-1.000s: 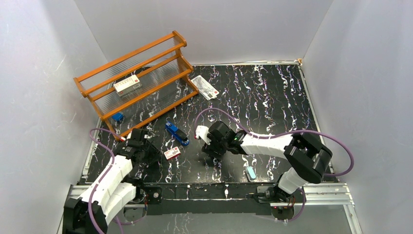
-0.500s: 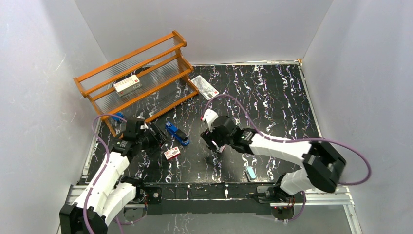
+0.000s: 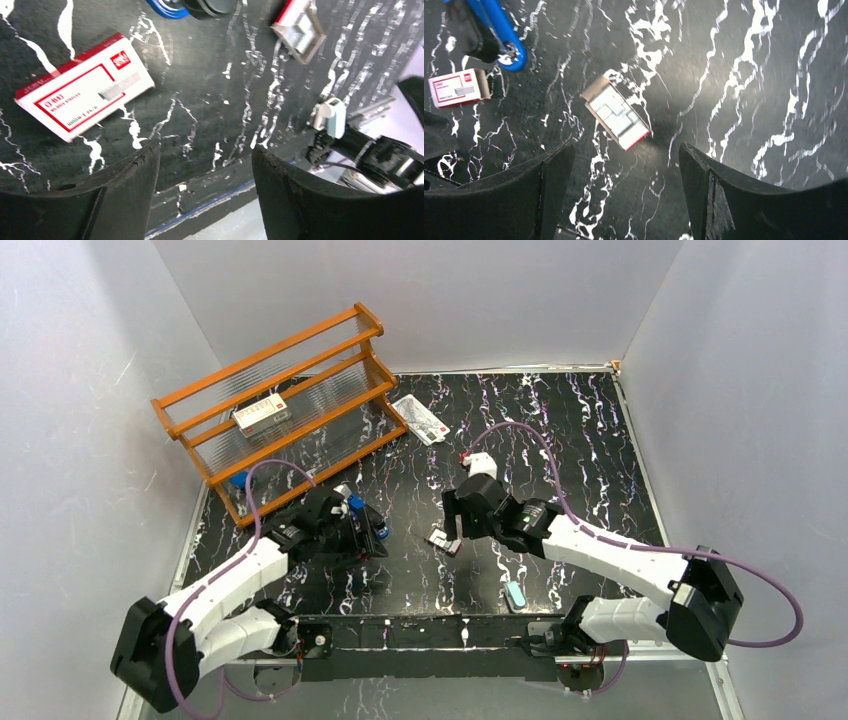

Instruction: Load the staples into the stapler

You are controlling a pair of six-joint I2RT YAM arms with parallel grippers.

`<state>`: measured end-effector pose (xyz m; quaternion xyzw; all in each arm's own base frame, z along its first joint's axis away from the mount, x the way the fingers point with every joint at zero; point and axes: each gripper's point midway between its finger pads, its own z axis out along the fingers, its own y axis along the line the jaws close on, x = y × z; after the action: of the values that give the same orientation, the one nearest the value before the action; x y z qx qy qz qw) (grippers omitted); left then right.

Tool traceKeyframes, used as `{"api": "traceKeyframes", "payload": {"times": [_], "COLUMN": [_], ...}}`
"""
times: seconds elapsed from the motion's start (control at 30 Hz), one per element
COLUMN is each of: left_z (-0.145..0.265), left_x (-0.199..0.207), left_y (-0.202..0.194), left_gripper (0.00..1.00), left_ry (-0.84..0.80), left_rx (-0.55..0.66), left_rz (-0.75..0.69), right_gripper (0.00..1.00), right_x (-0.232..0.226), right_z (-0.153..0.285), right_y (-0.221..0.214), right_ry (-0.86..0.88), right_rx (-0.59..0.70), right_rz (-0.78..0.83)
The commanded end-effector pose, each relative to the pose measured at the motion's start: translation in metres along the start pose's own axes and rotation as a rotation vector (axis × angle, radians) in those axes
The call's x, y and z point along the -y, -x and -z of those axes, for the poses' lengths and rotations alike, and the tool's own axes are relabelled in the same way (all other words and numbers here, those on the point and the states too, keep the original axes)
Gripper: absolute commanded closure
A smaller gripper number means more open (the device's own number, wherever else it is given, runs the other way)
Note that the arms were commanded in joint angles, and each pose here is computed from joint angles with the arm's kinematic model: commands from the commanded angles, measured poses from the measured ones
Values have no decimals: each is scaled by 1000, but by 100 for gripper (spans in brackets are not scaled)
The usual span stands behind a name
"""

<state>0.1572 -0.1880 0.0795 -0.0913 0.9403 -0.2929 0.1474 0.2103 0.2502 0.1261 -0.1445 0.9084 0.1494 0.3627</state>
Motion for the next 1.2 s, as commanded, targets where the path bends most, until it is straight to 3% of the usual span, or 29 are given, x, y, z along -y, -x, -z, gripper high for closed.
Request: {"api": "traceKeyframes", "payload": {"times": [0.0,0.1,0.3,0.57,0.83,0.93,1.17], "left_z": [-16,-20,-33,-32,-30,-32,-30], "left_x": [-20,-29,-27,-44,-77,-66,-25], "left_y": [9,11,-1,34,47,53,43], "left_gripper": [35,35,37,41,45,45,44], "left_ry": [111,183,166,261,434,379,171], "left_rx": [30,17,-60,168,259,268,182], "left_rz": [-24,2,60,135,186,173,105], "right_gripper": [16,18,20,20,20,20,8], "right_x": [25,31,35,36,47,58,86], "right_z": [11,11,8,5,14,22,48], "right_y": [-20,-28,-31,-34,-40,-48,-81], "right_ry": [-116,-151,-176,-177,-228,-298,-511], "right_rx": [-47,-66,-67,-70,-101,-142,-266], "right_rz": [-181,-219,-249,-251,-259,-268,-367]}}
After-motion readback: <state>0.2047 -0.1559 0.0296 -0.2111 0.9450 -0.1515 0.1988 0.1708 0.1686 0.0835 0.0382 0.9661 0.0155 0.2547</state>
